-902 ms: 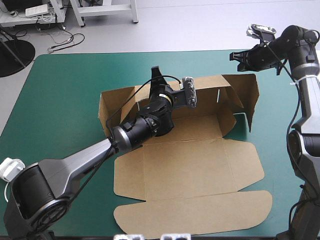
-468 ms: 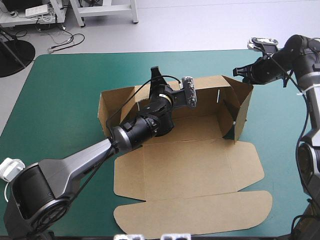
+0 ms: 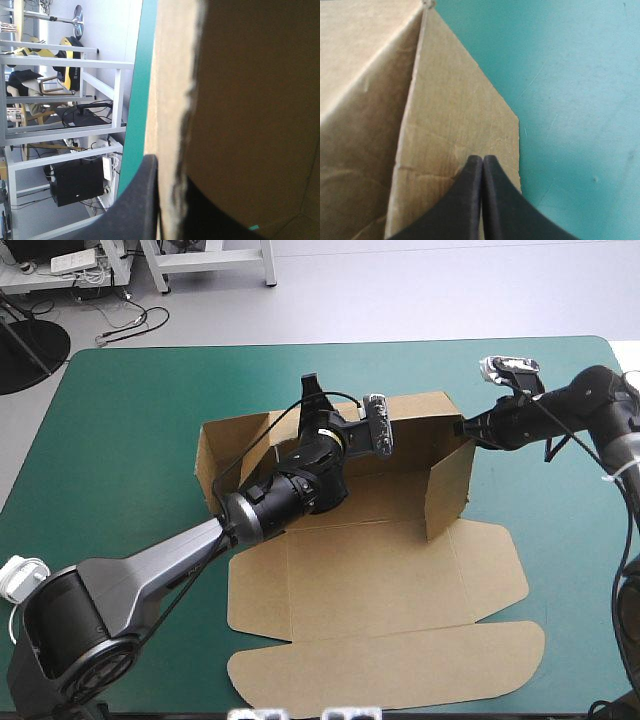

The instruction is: Fold the box

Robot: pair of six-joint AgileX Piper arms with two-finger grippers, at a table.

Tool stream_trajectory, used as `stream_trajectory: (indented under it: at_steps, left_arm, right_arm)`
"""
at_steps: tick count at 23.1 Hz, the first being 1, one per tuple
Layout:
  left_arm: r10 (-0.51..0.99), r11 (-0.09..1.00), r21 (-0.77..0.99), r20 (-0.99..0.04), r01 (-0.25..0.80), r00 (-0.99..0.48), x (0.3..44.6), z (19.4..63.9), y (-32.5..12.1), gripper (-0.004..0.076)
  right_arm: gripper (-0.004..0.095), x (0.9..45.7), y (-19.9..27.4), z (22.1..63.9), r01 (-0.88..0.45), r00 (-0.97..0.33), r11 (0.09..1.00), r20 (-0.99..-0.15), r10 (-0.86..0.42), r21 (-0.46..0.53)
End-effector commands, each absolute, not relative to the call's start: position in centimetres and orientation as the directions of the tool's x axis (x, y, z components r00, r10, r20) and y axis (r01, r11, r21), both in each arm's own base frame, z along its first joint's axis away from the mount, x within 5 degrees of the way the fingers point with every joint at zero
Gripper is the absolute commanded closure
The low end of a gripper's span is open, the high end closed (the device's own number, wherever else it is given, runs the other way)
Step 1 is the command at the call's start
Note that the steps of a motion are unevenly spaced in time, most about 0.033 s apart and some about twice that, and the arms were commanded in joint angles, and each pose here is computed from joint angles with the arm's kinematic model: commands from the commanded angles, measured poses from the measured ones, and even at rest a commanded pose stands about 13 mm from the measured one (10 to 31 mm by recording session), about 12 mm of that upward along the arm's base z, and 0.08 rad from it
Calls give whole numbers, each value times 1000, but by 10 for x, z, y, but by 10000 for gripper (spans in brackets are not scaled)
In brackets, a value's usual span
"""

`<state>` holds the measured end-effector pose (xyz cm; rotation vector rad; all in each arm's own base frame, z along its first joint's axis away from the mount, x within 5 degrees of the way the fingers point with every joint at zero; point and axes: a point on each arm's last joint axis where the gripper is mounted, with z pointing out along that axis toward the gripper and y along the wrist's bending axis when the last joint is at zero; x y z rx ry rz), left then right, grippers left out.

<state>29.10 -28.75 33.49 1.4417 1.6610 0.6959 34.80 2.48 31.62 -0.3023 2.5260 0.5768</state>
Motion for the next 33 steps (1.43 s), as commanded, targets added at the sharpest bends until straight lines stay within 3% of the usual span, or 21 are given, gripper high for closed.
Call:
stream_trajectory:
  at_steps: [1, 5, 9, 14, 15, 19, 20, 23, 30, 33]
  left_arm:
    - [962, 242, 814, -272, 527, -21, 281, 347, -283, 734]
    - [968, 220, 809, -248, 545, -23, 280, 336, -282, 734]
    - [954, 264, 797, -299, 544, -26, 280, 336, -284, 734]
    - [955, 263, 798, -296, 543, -29, 280, 336, -284, 734]
    - [955, 263, 798, -296, 543, -29, 280, 336, -284, 734]
    - [955, 260, 801, -295, 539, -23, 280, 337, -284, 734]
    - [956, 260, 801, -294, 539, -25, 280, 337, -284, 734]
    - [954, 264, 800, -297, 539, -27, 280, 337, -284, 734]
    - [953, 268, 796, -301, 543, -29, 280, 336, -284, 734]
    - [953, 268, 795, -302, 545, -29, 280, 336, -284, 734]
  right_arm:
    - [928, 331, 25, 330, -340, -751, 888, -657, -59, 309]
    - [928, 317, 24, 314, -340, -713, 897, -699, -50, 283]
    - [928, 305, 33, 297, -431, -627, 852, -778, -46, 297]
    - [909, 297, 37, 297, -497, -626, 818, -772, -106, 290]
    - [879, 295, 37, 297, -497, -635, 818, -763, -117, 288]
    - [554, 277, 31, 304, -562, -612, 816, -732, -299, 137]
    - [532, 277, 31, 305, -570, -601, 813, -735, -313, 120]
    - [526, 282, 32, 303, -590, -565, 802, -758, -326, 95]
    - [526, 298, 39, 290, -609, -560, 772, -788, -257, 181]
    - [526, 303, 38, 286, -602, -549, 779, -799, -245, 175]
